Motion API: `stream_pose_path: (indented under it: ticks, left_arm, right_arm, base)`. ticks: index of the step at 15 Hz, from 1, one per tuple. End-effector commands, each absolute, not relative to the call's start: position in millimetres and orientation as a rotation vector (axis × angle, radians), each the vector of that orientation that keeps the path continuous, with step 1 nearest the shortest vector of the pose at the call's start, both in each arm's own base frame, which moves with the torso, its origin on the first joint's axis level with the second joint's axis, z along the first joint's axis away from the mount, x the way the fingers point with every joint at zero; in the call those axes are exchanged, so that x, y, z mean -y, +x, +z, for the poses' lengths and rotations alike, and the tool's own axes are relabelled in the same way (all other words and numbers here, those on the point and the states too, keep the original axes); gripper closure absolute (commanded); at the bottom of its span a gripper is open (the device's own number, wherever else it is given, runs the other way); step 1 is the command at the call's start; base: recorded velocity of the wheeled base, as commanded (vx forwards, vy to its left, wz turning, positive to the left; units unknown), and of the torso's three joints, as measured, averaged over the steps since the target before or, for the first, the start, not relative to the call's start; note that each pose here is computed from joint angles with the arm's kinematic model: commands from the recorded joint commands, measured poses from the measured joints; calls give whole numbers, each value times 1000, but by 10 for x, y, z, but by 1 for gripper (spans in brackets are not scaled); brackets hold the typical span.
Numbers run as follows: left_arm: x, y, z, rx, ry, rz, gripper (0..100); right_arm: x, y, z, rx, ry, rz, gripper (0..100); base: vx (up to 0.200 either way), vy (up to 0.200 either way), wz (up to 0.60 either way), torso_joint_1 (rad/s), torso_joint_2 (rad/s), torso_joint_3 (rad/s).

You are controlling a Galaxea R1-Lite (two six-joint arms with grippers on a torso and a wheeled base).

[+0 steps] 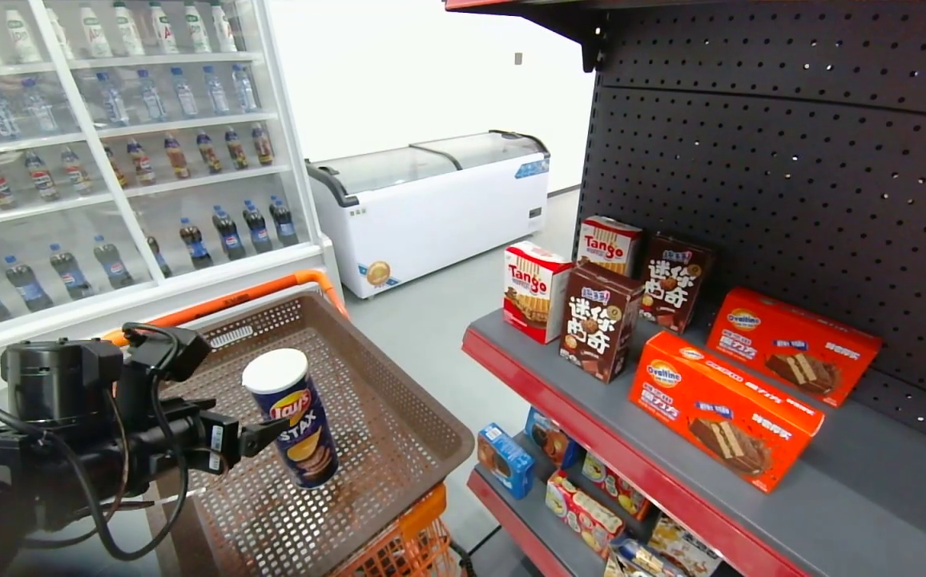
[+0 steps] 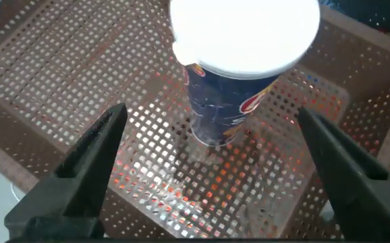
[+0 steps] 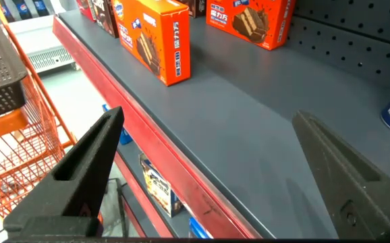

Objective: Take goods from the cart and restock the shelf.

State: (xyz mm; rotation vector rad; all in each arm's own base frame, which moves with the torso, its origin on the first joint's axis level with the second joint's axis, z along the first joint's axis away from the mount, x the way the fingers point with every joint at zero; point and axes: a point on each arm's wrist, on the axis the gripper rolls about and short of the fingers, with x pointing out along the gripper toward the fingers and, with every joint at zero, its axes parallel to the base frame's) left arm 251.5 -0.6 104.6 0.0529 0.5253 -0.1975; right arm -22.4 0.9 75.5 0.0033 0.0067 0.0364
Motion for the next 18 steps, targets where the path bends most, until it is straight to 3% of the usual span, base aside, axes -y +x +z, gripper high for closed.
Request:
stream_pose_path:
  ticks: [1, 6, 8, 18]
  left_arm:
    - [34, 2581, 855, -581, 52, -211, 0]
    - [33, 2769, 642, -567, 57, -210, 0]
    - [55, 2889, 572, -520, 62, -216, 0]
    - [175, 3108, 429, -488, 75, -250, 0]
  right_arm:
    - [-9, -224, 755, -8, 3, 37, 0]
    - [-9, -224, 755, -8, 3, 37, 0]
    - [-9, -224, 755, -8, 3, 37, 0]
    - [-9, -224, 755, -8, 3, 37, 0]
  base:
    - [0, 0, 0, 0, 0, 0]
    - [0, 0, 0, 0, 0, 0]
    - [0, 0, 0, 0, 0, 0]
    - [0, 0, 0, 0, 0, 0]
